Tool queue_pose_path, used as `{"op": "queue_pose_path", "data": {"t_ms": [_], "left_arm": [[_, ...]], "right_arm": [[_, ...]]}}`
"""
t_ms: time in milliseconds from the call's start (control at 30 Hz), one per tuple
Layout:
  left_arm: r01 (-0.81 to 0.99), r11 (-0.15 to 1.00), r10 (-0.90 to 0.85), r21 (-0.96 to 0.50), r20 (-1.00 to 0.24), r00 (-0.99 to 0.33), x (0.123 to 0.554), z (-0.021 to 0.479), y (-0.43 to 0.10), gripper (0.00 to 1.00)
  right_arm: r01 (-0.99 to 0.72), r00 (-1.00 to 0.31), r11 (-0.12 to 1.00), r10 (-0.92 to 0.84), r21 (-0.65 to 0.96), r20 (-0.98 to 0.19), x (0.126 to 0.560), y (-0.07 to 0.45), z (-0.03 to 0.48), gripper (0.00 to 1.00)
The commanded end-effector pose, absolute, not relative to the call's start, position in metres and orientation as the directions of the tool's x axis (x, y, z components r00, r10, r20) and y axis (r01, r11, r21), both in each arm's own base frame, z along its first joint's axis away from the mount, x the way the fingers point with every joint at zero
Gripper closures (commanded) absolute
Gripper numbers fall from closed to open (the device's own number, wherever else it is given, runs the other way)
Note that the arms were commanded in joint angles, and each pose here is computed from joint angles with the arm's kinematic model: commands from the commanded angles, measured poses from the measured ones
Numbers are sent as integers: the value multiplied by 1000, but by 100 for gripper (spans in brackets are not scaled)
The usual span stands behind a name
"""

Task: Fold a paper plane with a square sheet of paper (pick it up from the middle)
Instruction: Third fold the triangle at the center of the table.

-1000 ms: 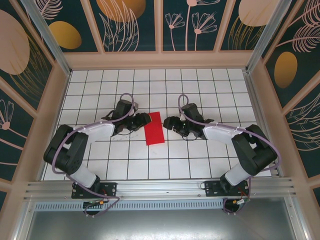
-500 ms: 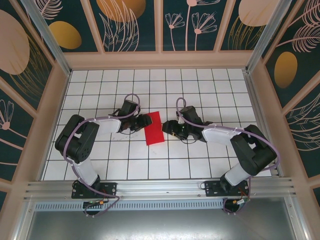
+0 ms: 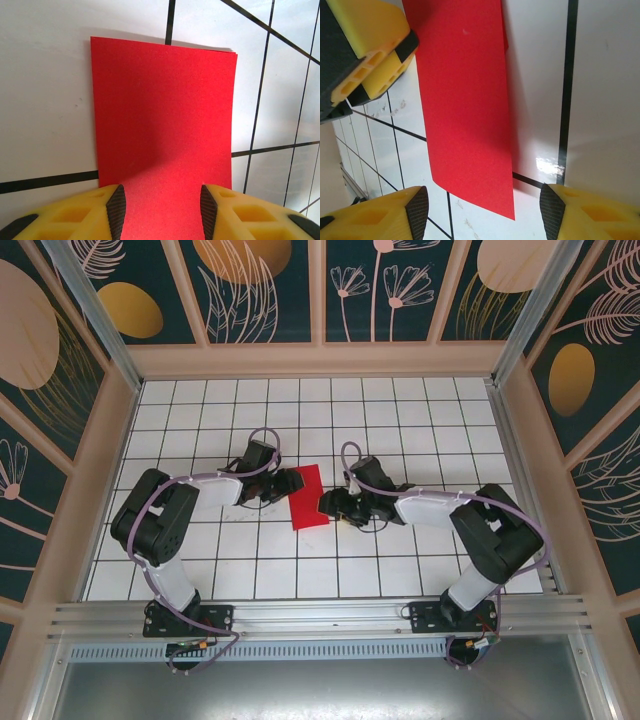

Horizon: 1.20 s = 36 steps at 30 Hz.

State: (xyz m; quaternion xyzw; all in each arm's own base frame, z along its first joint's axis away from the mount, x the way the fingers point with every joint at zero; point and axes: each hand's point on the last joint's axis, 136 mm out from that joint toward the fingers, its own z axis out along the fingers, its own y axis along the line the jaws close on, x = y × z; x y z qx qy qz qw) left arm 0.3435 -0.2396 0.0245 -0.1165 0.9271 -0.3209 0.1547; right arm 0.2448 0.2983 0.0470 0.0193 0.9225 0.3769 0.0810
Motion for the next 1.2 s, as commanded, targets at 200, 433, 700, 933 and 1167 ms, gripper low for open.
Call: {"op": "queue_pose_path", "data": {"t_ms": [200, 433, 700, 933, 1167], "left_arm": [[-159, 811, -305, -563, -177, -936, 335, -1, -230, 53], [-161, 811, -304, -562, -171, -937, 334, -3, -230, 53], [-159, 813, -298, -560, -165, -940, 333, -4, -230, 53], [-156, 816, -293, -557, -166, -942, 333, -4, -230, 53], [-152, 816, -288, -558, -164, -943, 333, -5, -231, 53]], "right_arm": [[-4, -995, 698, 72, 716, -76, 235, 312, 46, 39], [3, -996, 663, 65, 749, -54, 231, 317, 52, 42], [-8, -993, 632, 84, 775, -80, 235, 320, 64, 46], [14, -992, 622, 104, 783, -65, 236, 320, 65, 58], [-6, -993, 610, 92, 793, -78, 238, 326, 71, 84]]}}
